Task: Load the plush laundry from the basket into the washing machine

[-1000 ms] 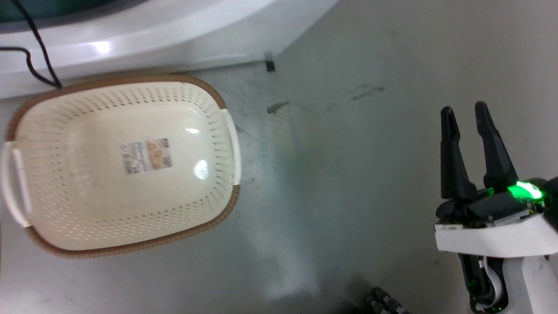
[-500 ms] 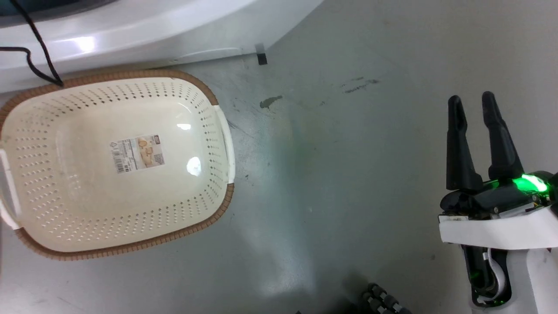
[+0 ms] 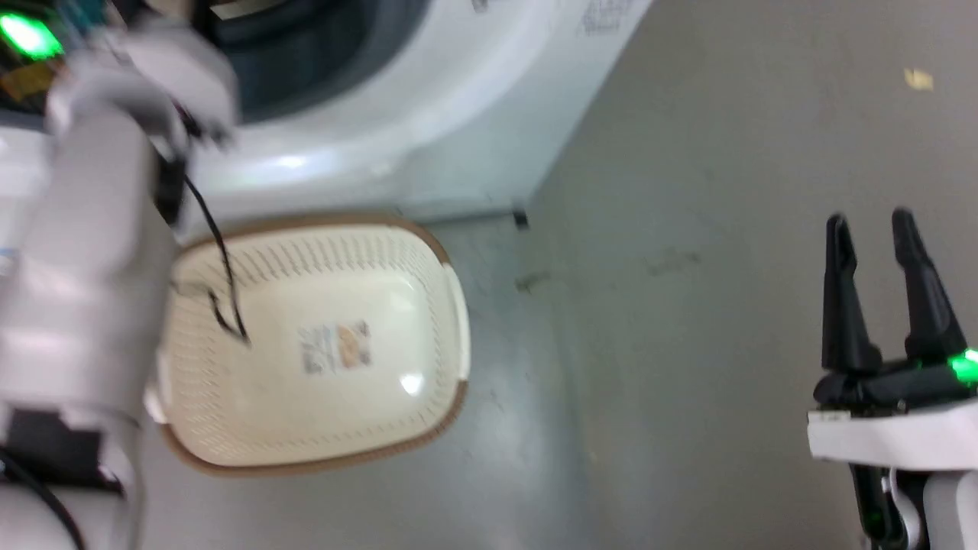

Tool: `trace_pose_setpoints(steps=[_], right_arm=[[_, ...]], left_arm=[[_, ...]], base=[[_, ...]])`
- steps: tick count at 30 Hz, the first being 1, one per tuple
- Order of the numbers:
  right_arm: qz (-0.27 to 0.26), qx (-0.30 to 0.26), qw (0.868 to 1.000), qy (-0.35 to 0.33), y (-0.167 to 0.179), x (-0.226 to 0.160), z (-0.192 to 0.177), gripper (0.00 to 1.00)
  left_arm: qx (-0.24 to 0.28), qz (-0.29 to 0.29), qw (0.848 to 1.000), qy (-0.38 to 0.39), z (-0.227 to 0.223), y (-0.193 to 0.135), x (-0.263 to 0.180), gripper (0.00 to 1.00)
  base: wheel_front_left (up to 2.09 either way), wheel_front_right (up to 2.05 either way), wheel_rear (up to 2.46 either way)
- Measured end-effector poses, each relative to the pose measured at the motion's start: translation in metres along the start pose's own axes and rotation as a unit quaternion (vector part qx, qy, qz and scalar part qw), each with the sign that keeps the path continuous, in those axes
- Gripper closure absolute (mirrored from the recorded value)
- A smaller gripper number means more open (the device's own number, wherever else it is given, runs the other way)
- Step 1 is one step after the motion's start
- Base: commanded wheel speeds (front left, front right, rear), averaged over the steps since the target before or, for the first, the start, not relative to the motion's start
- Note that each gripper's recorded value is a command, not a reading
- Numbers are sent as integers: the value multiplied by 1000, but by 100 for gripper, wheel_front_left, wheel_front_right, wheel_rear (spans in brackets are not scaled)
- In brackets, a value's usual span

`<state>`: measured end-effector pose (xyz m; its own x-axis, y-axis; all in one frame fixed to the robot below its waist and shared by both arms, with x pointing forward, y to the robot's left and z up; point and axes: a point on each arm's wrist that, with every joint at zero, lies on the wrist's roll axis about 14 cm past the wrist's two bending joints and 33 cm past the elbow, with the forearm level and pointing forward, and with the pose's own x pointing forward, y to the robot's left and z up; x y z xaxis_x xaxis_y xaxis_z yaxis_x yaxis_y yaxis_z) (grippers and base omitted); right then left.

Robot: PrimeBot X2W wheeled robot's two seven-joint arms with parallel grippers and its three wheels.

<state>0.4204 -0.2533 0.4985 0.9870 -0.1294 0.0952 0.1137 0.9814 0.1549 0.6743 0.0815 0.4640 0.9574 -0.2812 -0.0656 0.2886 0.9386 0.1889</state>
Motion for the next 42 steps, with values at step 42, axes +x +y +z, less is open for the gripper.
trace_pose_setpoints(steps=[42], right_arm=[[110, -11, 994, -25, 75, -91, 34, 0]], left_arm=[[-85, 107, 987, -78, 35, -12, -344, 0]], base=[[0, 0, 0]])
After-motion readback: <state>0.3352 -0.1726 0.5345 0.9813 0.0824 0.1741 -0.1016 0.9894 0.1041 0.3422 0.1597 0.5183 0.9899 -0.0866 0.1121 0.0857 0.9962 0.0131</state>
